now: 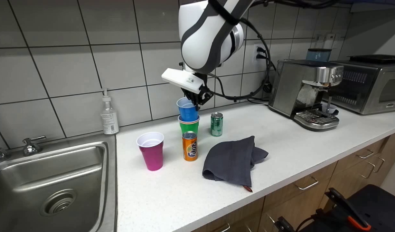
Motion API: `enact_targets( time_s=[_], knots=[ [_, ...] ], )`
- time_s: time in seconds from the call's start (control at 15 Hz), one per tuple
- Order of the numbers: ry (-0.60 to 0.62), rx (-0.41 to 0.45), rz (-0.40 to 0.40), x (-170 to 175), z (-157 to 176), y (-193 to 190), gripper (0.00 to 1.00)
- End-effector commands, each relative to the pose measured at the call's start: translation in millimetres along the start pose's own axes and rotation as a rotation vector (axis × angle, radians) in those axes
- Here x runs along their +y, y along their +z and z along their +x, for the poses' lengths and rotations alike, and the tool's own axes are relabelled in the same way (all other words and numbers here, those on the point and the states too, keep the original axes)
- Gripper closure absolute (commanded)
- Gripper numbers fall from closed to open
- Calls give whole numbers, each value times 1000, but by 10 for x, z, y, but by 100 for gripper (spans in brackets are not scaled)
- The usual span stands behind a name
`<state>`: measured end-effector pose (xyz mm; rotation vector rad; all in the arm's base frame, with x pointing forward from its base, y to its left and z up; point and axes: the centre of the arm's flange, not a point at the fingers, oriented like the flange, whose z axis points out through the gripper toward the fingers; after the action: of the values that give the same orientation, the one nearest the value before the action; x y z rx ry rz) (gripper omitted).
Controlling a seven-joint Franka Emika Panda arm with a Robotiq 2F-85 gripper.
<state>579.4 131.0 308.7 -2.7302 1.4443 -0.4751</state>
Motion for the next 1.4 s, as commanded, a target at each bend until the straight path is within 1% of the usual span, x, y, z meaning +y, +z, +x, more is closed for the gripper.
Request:
enact_targets(
  time_s=[0.0, 0.53, 0.6, 0.67, 0.73, 0.8, 1.13, 1.33],
  knots=[
    [-1, -20, -7, -74, 99, 6, 99],
    [2, -51, -20, -68, 98, 99, 99],
    [4, -53, -22, -68, 99, 110, 94],
    [7, -53, -24, -67, 101, 120, 79],
    [8, -54, -26, -66, 103, 127, 69],
    [8, -53, -28, -66, 107, 130, 65],
    [7, -50, -34, -72, 131, 141, 29],
    [-8, -48, -32, -77, 115, 121, 5]
  ],
)
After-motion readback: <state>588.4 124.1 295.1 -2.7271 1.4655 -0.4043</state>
